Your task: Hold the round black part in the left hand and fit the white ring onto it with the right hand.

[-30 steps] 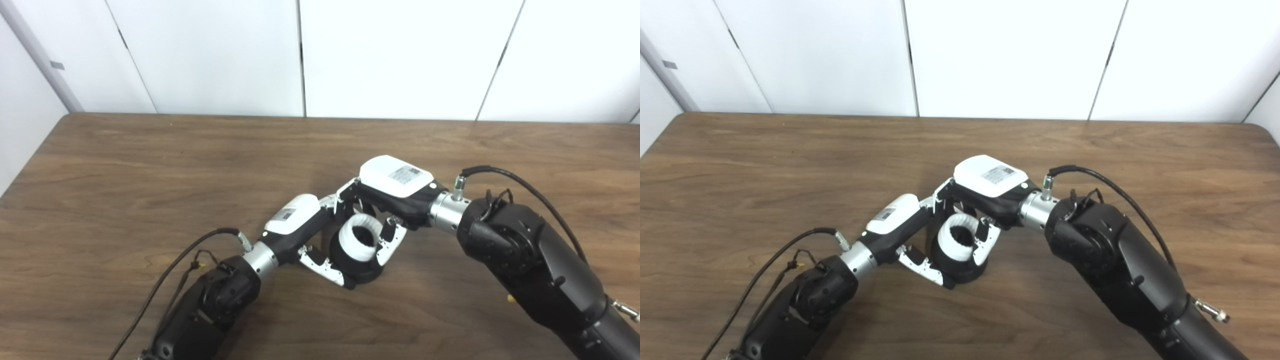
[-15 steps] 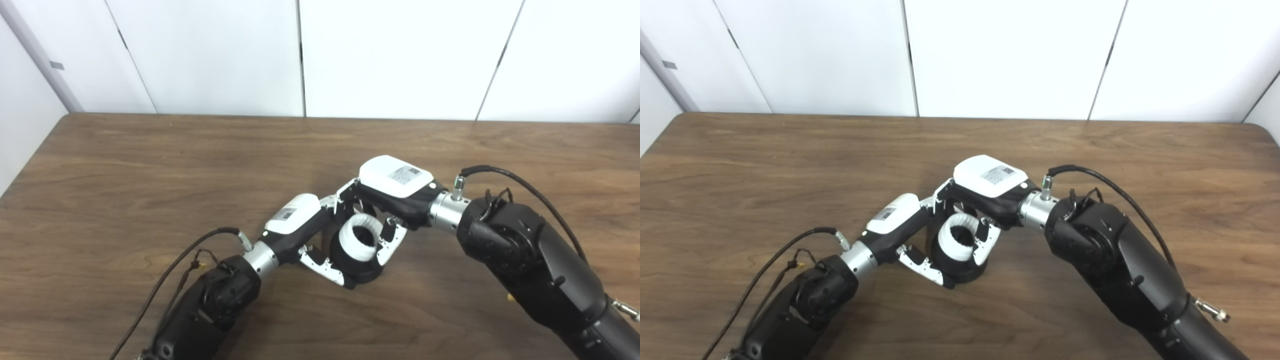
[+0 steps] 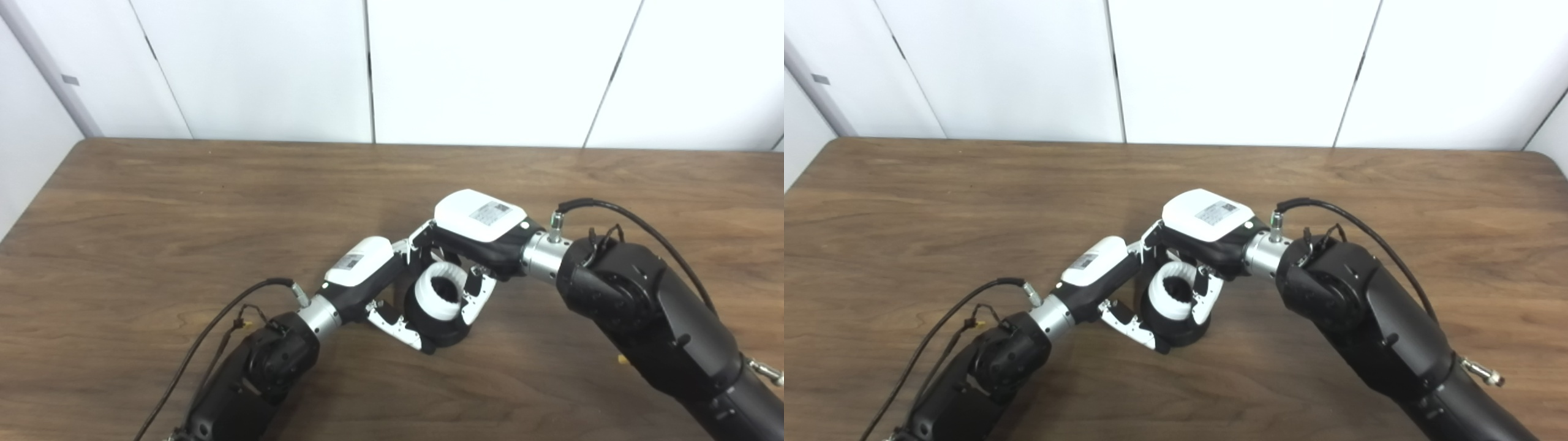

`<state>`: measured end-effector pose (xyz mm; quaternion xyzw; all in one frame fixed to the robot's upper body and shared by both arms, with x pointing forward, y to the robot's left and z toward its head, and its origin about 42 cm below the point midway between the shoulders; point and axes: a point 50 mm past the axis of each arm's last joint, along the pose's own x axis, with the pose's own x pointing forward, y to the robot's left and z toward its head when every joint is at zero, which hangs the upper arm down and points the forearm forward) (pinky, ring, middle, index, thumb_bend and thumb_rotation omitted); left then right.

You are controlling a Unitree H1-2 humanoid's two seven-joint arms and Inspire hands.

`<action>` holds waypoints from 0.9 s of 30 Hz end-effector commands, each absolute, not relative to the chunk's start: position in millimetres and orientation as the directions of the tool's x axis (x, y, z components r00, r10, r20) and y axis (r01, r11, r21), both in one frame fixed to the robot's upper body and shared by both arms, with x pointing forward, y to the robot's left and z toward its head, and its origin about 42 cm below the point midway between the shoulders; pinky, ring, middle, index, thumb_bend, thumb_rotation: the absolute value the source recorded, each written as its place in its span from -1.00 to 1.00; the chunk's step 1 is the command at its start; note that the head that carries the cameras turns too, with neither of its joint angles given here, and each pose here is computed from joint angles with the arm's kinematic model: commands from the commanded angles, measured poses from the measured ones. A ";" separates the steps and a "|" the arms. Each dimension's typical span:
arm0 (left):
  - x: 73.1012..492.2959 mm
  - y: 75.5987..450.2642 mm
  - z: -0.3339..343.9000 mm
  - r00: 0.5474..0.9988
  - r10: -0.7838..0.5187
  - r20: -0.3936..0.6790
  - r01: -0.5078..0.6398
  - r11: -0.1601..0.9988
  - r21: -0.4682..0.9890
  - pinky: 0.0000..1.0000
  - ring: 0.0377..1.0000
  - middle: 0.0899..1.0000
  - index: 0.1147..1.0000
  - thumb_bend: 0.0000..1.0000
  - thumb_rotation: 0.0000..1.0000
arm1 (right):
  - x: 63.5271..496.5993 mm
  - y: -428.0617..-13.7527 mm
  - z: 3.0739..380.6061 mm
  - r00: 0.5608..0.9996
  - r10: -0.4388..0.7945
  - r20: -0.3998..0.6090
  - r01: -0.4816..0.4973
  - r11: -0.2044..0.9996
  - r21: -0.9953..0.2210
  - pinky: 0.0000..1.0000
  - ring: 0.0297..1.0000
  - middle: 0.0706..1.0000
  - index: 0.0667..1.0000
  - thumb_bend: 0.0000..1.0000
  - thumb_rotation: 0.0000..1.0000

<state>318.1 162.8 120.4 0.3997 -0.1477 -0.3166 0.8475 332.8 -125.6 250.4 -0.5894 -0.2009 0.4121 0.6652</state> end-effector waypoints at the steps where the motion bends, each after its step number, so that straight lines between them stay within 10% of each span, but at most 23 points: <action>1: 312.9 150.7 103.1 0.737 -0.663 -0.132 0.523 0.435 0.733 0.52 0.84 0.79 -0.14 0.04 -0.85 | 306.6 -92.8 234.3 0.417 0.861 -0.292 -0.388 -0.122 -0.913 -0.54 -0.33 -0.14 0.00 0.01 -1.00; 11: 312.1 149.1 102.8 0.741 -0.660 -0.120 0.510 0.439 0.740 0.46 0.82 0.78 -0.14 0.04 -0.85 | 304.2 -83.3 235.6 0.373 0.866 -0.334 -0.339 -0.208 -0.917 -0.57 -0.15 -0.08 -0.12 0.03 -1.00; 13: 311.8 148.5 102.8 0.743 -0.659 -0.119 0.506 0.436 0.744 0.45 0.81 0.77 0.10 0.69 -0.68 | 304.3 -82.3 235.9 0.370 0.865 -0.339 -0.335 -0.216 -0.917 -0.59 -0.15 -0.07 -0.13 0.03 -1.00; 15: 311.7 148.2 102.5 0.743 -0.659 -0.119 0.504 0.433 0.747 0.45 0.81 0.77 0.18 0.86 -0.63 | 304.3 -81.8 235.9 0.369 0.865 -0.339 -0.337 -0.216 -0.917 -0.60 -0.15 -0.09 -0.12 0.04 -1.00; 27: 312.9 149.2 102.5 0.729 -0.670 -0.137 0.513 0.403 0.758 0.45 0.82 0.79 0.32 0.87 -0.51 | 304.4 -87.7 239.5 0.399 0.830 -0.390 -0.288 -0.290 -0.913 -0.38 -0.22 -0.08 0.01 0.02 -1.00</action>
